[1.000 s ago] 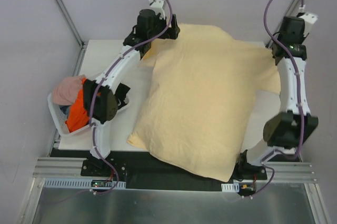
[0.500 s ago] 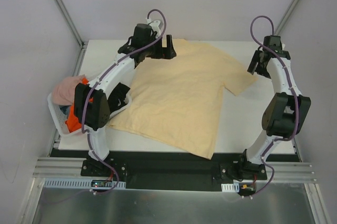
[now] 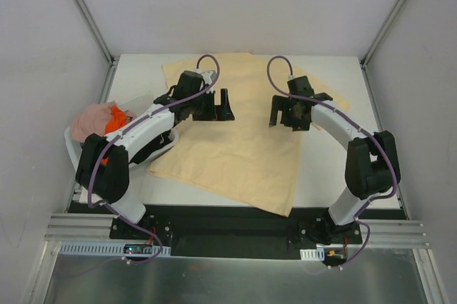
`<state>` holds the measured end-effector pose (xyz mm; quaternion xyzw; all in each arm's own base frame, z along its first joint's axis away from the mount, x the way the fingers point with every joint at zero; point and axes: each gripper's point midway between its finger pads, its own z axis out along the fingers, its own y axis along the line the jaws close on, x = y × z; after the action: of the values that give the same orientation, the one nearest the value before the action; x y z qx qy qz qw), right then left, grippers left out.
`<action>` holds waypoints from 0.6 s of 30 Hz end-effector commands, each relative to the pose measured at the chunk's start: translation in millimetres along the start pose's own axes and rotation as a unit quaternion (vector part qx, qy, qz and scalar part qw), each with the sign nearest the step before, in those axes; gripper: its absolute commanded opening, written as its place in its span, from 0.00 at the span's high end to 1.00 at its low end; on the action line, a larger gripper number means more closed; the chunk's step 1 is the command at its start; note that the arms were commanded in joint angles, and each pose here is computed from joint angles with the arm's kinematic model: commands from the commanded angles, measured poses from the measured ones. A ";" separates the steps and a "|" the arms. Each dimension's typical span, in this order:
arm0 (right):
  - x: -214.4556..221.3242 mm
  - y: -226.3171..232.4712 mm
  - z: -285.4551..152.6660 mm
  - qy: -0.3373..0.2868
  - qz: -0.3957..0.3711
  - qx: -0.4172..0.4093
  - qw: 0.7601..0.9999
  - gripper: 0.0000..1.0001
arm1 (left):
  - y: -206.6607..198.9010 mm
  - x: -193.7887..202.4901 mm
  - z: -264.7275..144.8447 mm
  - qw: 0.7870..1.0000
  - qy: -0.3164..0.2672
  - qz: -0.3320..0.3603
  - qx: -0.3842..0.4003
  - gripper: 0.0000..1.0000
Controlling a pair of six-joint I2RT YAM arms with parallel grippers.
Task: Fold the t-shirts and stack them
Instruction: Flatten out the tshirt
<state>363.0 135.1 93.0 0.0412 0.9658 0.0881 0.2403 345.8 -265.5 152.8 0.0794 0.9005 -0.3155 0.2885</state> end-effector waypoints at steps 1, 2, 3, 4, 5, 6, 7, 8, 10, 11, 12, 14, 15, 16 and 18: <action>38.4 37.5 -7.7 0.016 0.026 -0.061 0.998 0.04 | -13.4 -1.0 -25.1 0.999 -0.037 -0.016 0.025 0.01; 49.5 41.1 -5.4 0.026 0.031 -0.064 0.997 0.04 | -13.3 2.4 -28.0 0.999 -0.039 -0.024 0.026 0.01; 65.9 45.7 -1.6 0.039 0.023 -0.067 0.997 0.04 | -6.7 12.9 -24.4 0.999 -0.033 -0.030 0.022 0.01; 73.6 48.3 -1.0 0.046 0.023 -0.071 0.996 0.04 | -3.4 17.0 -24.0 0.999 -0.033 -0.033 0.017 0.01; 78.5 49.6 0.1 0.049 0.022 -0.071 0.996 0.03 | -1.8 20.4 -24.3 0.999 -0.032 -0.037 0.016 0.01; 85.4 48.9 1.8 0.057 0.019 -0.068 0.996 0.03 | 3.1 27.7 -22.0 0.999 -0.026 -0.041 0.011 0.01; 88.9 46.8 2.9 0.063 0.016 -0.063 0.996 0.03 | 4.8 31.5 -21.6 0.999 -0.022 -0.043 0.010 0.01; 90.8 42.9 4.0 0.066 0.015 -0.052 0.996 0.03 | 6.3 33.8 -20.7 0.999 -0.020 -0.047 0.008 0.01; 97.7 29.6 8.0 0.077 0.012 -0.020 0.997 0.03 | 10.5 41.8 -18.2 0.999 -0.013 -0.051 0.006 0.01; 99.0 25.9 8.5 0.078 0.010 -0.010 0.997 0.03 | 12.2 44.3 -17.1 0.998 -0.011 -0.055 0.004 0.01; 103.8 20.5 8.7 0.088 0.009 0.002 0.996 0.03 | 14.7 48.3 -15.8 0.998 -0.007 -0.055 0.001 0.01; 98.6 6.9 10.2 0.073 0.007 0.037 0.997 0.03 | 25.5 50.3 -8.9 0.998 -0.010 -0.059 -0.018 0.01; 100.2 1.5 9.5 0.078 0.007 0.049 0.996 0.03 | 28.0 51.1 -6.3 0.998 -0.009 -0.060 -0.023 0.01; 95.8 -2.8 8.7 0.072 0.007 0.061 0.996 0.03 | 30.8 53.8 -1.5 0.998 -0.002 -0.064 -0.026 0.01; 94.7 -11.6 8.8 0.077 0.011 0.072 0.994 0.03 | 29.2 56.7 4.7 0.997 0.010 -0.069 -0.017 0.01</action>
<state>277.4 160.5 33.8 0.0389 0.9850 0.0692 0.1533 299.8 -242.4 108.7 0.0266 0.9138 -0.3139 0.2565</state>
